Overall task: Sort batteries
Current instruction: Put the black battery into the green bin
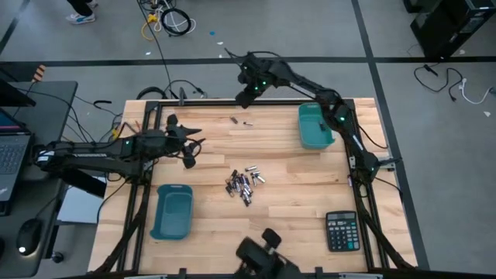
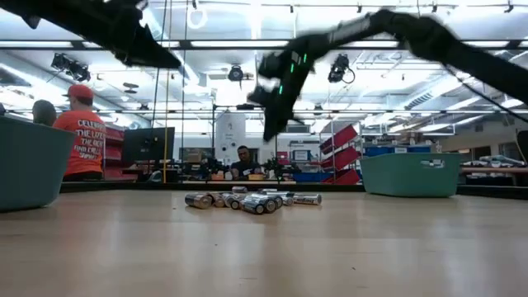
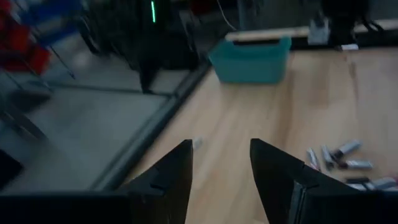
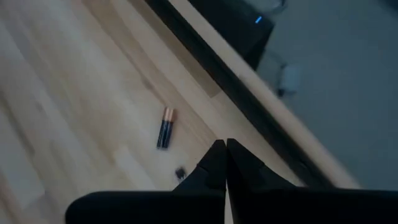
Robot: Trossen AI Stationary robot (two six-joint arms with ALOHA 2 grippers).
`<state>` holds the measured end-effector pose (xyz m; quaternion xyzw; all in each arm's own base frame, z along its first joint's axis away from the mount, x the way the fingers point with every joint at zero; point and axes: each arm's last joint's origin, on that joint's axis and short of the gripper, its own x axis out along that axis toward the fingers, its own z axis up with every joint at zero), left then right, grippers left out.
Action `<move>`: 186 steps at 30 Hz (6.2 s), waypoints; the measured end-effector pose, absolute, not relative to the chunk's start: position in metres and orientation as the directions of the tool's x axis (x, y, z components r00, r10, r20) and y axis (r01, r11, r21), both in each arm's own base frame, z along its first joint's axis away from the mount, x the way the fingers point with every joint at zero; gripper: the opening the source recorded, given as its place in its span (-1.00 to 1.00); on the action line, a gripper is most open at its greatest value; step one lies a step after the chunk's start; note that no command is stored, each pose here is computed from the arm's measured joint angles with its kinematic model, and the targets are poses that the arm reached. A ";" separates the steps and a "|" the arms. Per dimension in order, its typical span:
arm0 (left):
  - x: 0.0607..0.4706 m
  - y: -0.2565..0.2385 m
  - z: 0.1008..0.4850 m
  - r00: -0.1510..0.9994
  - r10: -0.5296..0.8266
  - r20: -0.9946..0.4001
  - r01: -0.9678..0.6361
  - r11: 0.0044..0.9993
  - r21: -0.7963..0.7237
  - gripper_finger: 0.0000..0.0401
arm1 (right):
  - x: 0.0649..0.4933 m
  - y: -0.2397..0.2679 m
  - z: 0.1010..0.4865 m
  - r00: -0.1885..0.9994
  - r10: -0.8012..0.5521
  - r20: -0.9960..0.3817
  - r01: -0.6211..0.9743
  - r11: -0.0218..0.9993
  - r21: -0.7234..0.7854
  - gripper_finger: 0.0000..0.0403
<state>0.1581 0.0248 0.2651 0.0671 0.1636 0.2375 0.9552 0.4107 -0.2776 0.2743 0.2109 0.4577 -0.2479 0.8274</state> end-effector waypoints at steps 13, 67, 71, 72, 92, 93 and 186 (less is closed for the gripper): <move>0.232 0.080 0.267 0.634 0.336 -0.697 -0.164 0.939 0.303 -0.68 | 0.355 -0.164 0.429 0.615 -0.339 -0.712 0.434 0.899 -0.054 -1.00; 0.140 0.085 0.335 0.836 0.492 -0.245 -0.491 0.868 0.068 -0.75 | 0.452 -0.261 0.180 0.590 -0.181 -0.787 0.592 0.760 0.270 -1.00; 0.138 0.084 0.329 0.834 0.495 -0.245 -0.494 0.867 0.069 -0.75 | 0.456 -0.258 0.182 0.566 -0.207 -0.798 0.587 0.780 0.215 -0.99; 0.138 0.084 0.328 0.833 0.495 -0.247 -0.495 0.866 0.069 -0.75 | 0.457 -0.257 0.181 0.559 -0.215 -0.801 0.593 0.779 0.205 -0.98; 0.139 0.084 0.327 0.834 0.495 -0.244 -0.493 0.867 0.076 -0.75 | 0.469 -0.235 0.167 0.500 -0.251 -0.829 0.591 0.798 0.115 -0.07; 0.139 0.084 0.327 0.834 0.495 -0.244 -0.493 0.867 0.076 -0.75 | 0.469 -0.236 0.166 0.502 -0.252 -0.827 0.592 0.797 0.116 -0.04; 0.141 0.086 0.326 0.831 0.493 -0.257 -0.473 0.870 0.142 -0.75 | 0.451 -0.289 0.143 0.671 0.192 -0.717 0.366 0.754 0.545 -0.49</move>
